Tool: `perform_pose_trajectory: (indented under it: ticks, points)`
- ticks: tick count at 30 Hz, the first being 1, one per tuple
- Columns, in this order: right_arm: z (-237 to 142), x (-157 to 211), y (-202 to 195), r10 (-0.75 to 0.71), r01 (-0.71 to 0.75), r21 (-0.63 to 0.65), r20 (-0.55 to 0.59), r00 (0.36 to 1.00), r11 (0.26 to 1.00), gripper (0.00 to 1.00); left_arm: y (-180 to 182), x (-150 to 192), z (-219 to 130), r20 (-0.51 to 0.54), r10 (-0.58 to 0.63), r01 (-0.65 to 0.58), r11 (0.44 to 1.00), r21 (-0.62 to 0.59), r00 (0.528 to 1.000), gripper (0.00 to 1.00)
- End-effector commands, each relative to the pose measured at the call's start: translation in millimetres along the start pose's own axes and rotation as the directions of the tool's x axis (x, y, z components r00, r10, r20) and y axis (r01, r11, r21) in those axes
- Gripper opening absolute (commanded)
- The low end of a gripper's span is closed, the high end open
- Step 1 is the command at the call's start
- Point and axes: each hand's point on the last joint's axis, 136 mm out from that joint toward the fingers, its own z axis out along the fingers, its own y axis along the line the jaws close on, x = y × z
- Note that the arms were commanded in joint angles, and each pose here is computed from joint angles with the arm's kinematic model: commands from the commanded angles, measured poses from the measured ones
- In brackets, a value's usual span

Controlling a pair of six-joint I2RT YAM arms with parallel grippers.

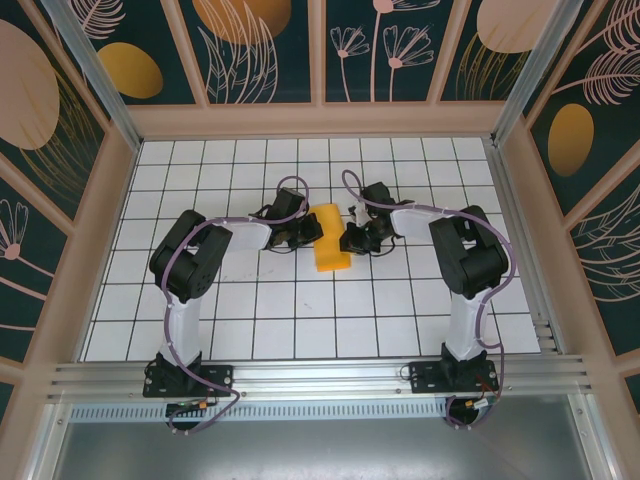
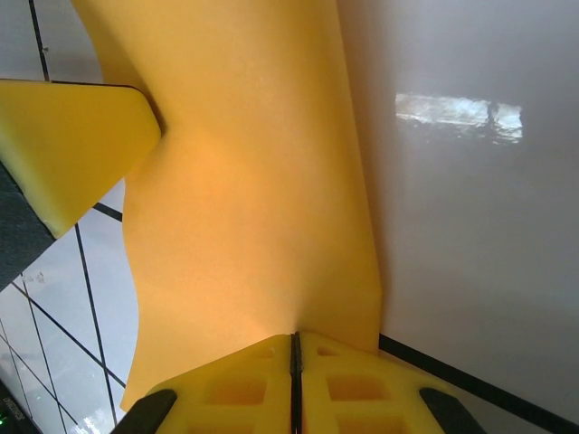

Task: Fold a paper plane with a square sheet of paper (pick it up from the middle)

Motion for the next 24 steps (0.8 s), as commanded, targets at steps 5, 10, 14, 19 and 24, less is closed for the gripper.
perform_pose_trajectory:
  ticks: [5,10,14,19,24]
  points:
    - [-16,9,8,-0.023,0.023,-0.03,0.004,1.0,0.999,0.09,100,54,19,-0.11,-0.108,0.07,0.95,-0.304,0.988,0.06]
    - [-7,37,-10,0.02,-0.021,-0.012,-0.045,0.999,1.0,0.09,100,54,19,-0.109,-0.107,0.07,0.95,-0.305,0.988,0.06]
    - [-8,50,-16,0.032,-0.032,-0.006,-0.062,0.998,0.999,0.09,101,54,19,-0.109,-0.104,0.067,0.95,-0.304,0.989,0.06]
    - [-23,39,4,-0.014,0.013,-0.056,-0.02,1.0,0.998,0.09,101,54,20,-0.111,-0.104,0.066,0.95,-0.304,0.988,0.06]
    - [-19,48,0,-0.004,0.001,-0.06,-0.048,0.999,0.998,0.09,101,55,20,-0.112,-0.102,0.064,0.951,-0.304,0.988,0.06]
